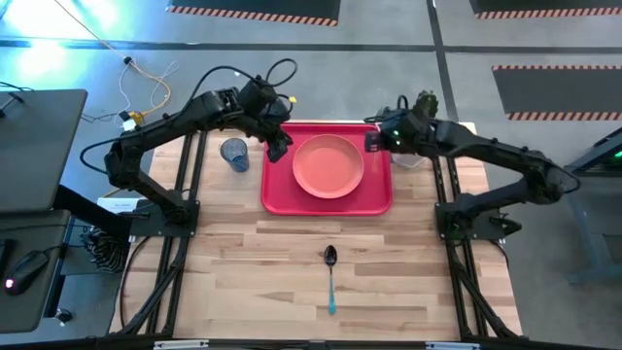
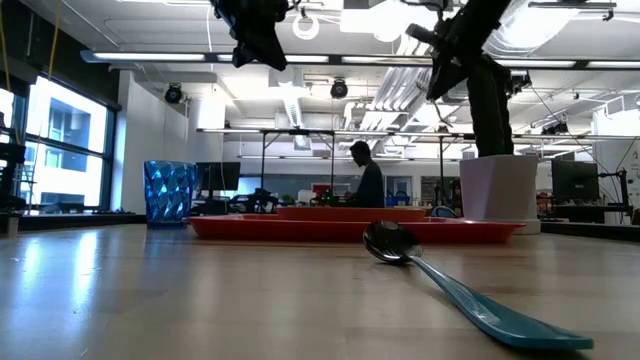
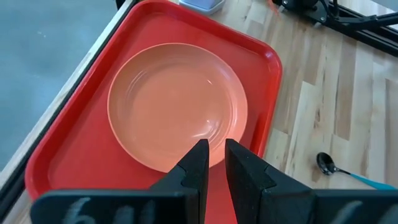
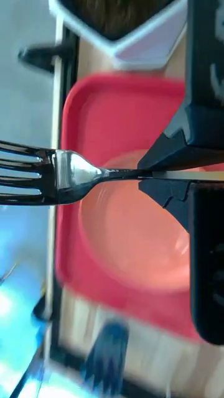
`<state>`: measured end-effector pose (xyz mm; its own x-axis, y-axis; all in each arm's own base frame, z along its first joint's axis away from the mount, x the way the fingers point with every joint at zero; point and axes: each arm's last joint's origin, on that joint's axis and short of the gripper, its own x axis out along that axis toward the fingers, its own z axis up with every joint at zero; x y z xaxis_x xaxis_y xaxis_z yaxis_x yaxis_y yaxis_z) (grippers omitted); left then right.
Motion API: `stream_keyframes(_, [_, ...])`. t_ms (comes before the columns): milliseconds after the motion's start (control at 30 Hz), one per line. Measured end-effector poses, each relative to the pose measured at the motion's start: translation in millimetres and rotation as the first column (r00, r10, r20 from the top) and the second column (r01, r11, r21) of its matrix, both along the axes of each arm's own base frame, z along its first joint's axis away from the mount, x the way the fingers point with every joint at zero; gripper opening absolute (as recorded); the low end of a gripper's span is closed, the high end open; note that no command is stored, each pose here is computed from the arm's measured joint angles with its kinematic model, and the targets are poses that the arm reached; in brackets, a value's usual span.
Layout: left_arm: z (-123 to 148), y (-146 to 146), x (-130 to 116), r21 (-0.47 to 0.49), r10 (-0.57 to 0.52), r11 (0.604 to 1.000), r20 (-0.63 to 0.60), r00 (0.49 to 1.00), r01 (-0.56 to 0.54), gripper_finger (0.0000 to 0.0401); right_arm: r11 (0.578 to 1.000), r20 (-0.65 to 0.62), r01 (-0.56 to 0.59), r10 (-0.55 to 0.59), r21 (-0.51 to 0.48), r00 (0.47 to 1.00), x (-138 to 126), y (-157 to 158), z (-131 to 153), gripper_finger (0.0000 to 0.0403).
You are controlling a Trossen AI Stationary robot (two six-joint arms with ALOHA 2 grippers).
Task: Pick and place plate/cup/fork/spoon on tray
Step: Put the white orange fork on the right side of the orange plate
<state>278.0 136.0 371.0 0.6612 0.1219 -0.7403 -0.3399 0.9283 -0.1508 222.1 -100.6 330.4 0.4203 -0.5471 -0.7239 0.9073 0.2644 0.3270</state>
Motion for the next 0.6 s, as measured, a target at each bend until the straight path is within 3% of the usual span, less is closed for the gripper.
stream_keyframes(233, [0.0, 1.4, -0.7, 0.004, 0.002, 1.0, -0.001, 1.0, -0.002, 0.0044, 0.986, -0.173, 0.05, -0.022, 0.156, 0.985, 9.9, -12.3, -21.9, 0.0])
stream_keyframes(600, [0.0, 1.3, -0.7, 0.008, -0.004, 1.0, -0.002, 1.0, 0.004, 0.0044, 0.957, -0.305, 0.077, 0.012, 0.278, 0.952, 38.2, -23.0, -65.9, 0.0])
